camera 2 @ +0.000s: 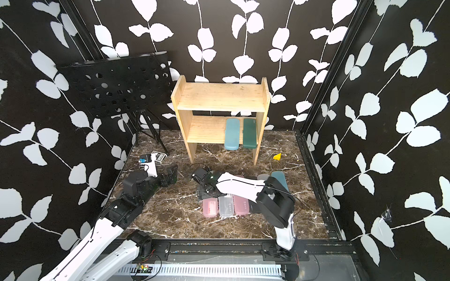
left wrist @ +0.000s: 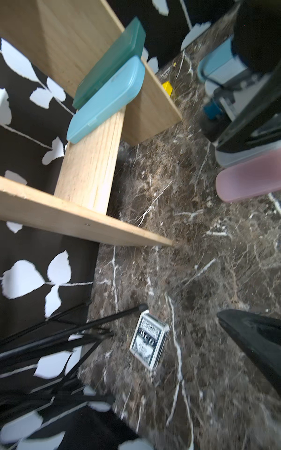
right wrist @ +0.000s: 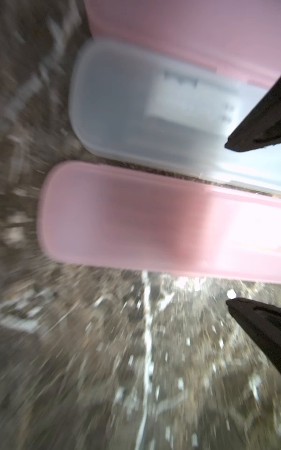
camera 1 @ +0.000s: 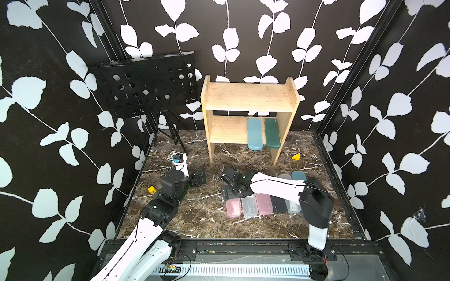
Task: Remove the pencil cases from the shelf
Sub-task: Place the pencil case at the center of the board, then pick up the pencil case from the shelf, then place the pencil case at the center of the board, then pick up the pencil case from the shelf.
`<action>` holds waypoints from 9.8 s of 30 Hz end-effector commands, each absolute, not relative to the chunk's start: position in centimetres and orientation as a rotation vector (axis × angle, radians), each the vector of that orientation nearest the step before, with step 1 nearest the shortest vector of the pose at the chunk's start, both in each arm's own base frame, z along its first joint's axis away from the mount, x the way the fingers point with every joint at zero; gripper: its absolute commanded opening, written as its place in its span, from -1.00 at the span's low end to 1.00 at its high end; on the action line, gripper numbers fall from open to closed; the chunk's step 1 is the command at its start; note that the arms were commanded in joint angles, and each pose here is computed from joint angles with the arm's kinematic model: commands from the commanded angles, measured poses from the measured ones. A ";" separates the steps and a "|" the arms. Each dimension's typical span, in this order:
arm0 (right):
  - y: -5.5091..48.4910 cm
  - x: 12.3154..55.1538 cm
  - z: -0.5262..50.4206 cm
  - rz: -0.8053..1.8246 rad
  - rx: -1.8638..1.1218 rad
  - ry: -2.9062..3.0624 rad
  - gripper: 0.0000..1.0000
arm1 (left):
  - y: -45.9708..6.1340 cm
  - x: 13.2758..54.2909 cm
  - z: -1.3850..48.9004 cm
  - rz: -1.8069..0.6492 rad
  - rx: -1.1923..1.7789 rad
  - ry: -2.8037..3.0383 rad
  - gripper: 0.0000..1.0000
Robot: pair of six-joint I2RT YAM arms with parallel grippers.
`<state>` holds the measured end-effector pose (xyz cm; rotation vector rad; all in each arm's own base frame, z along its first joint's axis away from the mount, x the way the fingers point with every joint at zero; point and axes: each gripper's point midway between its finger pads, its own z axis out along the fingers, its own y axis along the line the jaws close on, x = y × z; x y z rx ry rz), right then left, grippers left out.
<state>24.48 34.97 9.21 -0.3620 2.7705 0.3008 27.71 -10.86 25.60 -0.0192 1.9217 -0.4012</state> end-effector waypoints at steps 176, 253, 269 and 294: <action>47.0 22.9 8.7 0.667 -0.406 2.812 0.58 | -8.7 29.1 28.2 -0.218 -0.028 2.004 0.97; 7.1 28.4 26.5 0.447 0.412 2.316 0.99 | -45.1 38.7 28.8 -1.554 0.018 1.871 0.95; 6.9 29.0 25.4 0.506 0.415 2.343 0.99 | -47.8 40.3 27.5 -1.556 -0.031 1.890 0.58; 6.9 28.5 25.4 0.533 0.433 2.335 0.99 | -46.7 39.6 26.1 -1.564 -0.072 1.905 -0.57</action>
